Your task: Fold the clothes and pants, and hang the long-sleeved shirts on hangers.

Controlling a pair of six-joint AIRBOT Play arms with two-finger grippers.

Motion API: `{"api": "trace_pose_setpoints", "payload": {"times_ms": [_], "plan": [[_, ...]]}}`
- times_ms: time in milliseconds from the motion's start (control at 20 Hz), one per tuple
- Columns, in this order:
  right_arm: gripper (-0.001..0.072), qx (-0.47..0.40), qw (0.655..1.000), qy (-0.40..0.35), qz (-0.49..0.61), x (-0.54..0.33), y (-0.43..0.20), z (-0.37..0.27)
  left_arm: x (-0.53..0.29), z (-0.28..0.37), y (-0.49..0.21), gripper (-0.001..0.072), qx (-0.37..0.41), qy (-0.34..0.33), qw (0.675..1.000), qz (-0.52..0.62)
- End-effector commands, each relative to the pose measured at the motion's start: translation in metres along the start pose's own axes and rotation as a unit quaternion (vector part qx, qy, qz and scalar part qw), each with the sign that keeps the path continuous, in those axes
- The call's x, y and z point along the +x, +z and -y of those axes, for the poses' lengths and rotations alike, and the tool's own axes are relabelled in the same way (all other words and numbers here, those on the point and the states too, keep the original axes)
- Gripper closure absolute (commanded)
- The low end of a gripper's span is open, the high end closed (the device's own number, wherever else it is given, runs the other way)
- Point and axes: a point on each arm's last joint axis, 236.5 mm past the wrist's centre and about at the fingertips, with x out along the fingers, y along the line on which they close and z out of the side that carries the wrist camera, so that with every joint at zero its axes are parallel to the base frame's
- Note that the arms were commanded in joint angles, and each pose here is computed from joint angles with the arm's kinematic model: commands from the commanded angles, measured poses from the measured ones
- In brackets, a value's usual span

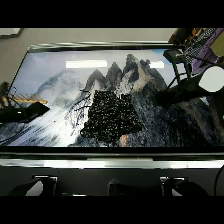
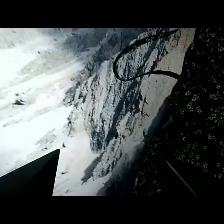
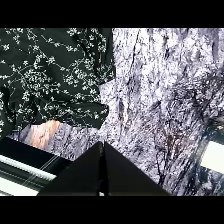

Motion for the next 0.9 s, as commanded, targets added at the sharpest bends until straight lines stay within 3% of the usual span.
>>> {"api": "trace_pose_setpoints", "payload": {"times_ms": [0, 300, 550, 600, 650, 700, 850], "plan": [[0.0681, 0.0, 1.0, 0.0, 0.0, 0.0, 0.0, 0.0, 0.065, 0.019, -0.047, -0.0013, -0.097, -0.074, 0.989, -0.084], [0.0681, 0.0, 1.0, 0.0, 0.0, 0.0, 0.0, 0.0, 0.132, 0.04, -0.118, -0.0013, -0.058, -0.054, 0.978, -0.193], [0.0682, 0.0, 1.0, 0.0, 0.001, 0.0, 0.0, -0.001, 0.142, 0.055, -0.151, 0.001, -0.029, -0.056, 0.971, -0.233], [0.0681, 0.0, 1.0, 0.001, 0.001, 0.0, 0.0, -0.001, 0.142, 0.057, -0.153, 0.022, -0.026, -0.056, 0.97, -0.235], [0.0682, 0.0, 1.0, 0.001, 0.0, 0.0, 0.0, -0.001, 0.141, 0.058, -0.154, 0.0581, -0.025, -0.057, 0.97, -0.237], [0.0682, 0.0, 1.0, 0.001, 0.001, 0.0, 0.0, -0.001, 0.141, 0.058, -0.153, 0.0686, -0.025, -0.057, 0.97, -0.236], [0.0679, 0.01, 1.0, 0.001, -0.015, 0.0, -0.007, -0.001, 0.141, 0.058, -0.153, 0.0686, -0.025, -0.057, 0.97, -0.236]]}}
